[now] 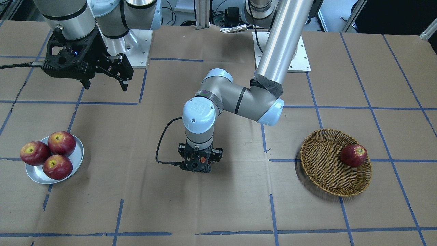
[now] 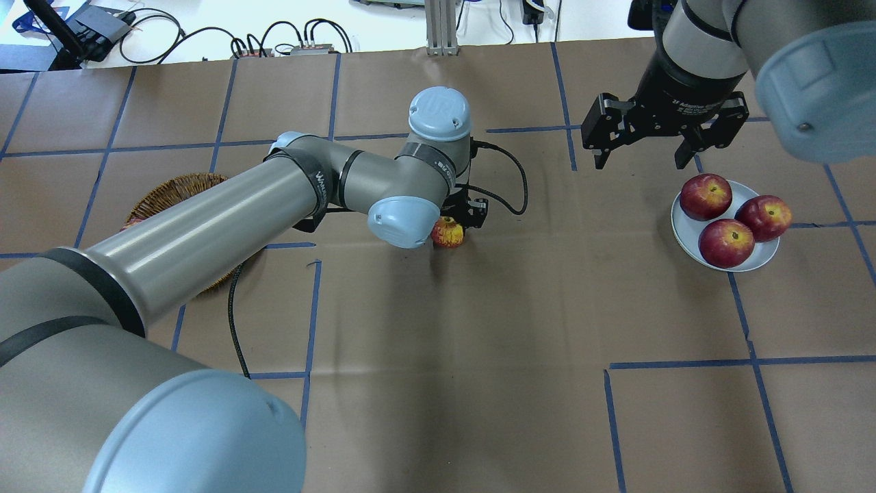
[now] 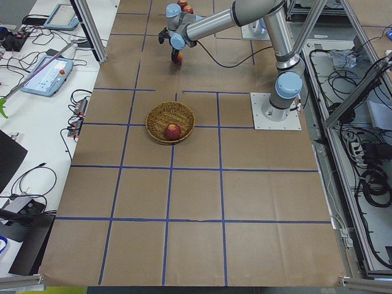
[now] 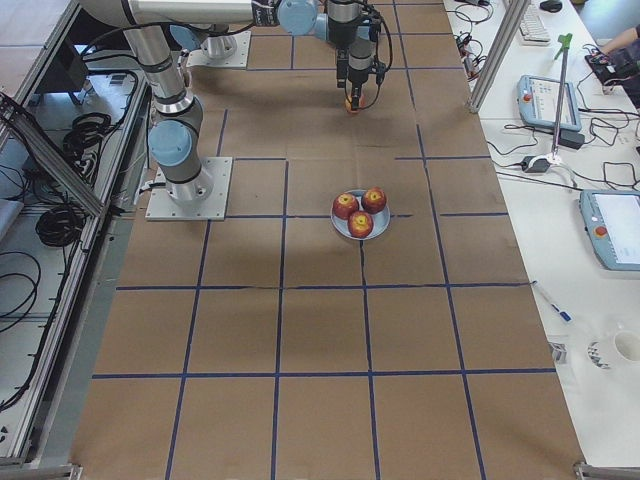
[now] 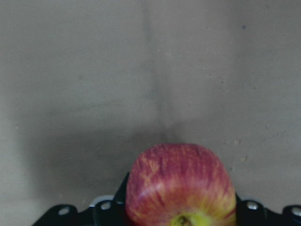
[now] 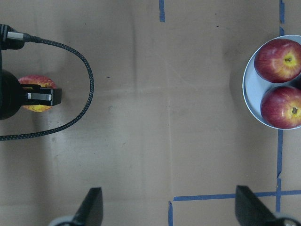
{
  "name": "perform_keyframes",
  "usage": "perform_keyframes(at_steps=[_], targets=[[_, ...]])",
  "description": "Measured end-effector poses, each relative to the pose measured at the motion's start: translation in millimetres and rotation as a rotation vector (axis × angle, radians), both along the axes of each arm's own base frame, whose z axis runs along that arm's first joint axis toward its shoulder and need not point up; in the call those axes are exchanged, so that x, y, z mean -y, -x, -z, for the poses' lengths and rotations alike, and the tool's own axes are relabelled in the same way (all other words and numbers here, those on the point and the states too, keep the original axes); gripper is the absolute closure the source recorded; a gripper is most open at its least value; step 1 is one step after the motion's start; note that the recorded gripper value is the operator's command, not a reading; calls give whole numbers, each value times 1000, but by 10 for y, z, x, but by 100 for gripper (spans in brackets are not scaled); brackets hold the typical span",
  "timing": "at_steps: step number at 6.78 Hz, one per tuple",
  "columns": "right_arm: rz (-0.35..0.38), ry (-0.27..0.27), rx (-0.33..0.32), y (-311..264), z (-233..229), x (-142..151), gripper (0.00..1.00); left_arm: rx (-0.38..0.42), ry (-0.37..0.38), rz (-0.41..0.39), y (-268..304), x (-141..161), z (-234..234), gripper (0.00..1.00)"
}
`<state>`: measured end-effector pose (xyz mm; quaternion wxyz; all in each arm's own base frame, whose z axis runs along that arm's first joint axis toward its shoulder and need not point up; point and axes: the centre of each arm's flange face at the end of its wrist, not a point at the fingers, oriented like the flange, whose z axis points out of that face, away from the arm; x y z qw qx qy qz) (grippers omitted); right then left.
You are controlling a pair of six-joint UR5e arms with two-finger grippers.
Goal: Transfer apple from basket to plate
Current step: 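Lower the apple onto the table midway and open the left gripper, then withdraw the left gripper toward the basket while the right gripper reaches down to the apple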
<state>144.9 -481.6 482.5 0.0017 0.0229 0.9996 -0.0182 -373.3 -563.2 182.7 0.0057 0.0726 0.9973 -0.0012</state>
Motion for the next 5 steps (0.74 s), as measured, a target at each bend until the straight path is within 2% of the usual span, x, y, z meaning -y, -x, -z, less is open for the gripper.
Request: perform_keyframes(at_steps=[2, 3, 5], targets=[[-1, 1, 1, -12, -4, -2, 0, -8, 21, -4, -28, 5, -193, 1], [2, 1, 1, -14, -3, 1, 0, -17, 39, -8, -127, -17, -546, 1], [7, -2, 1, -15, 21, 19, 0, -17, 41, -12, -738, -205, -1673, 1]])
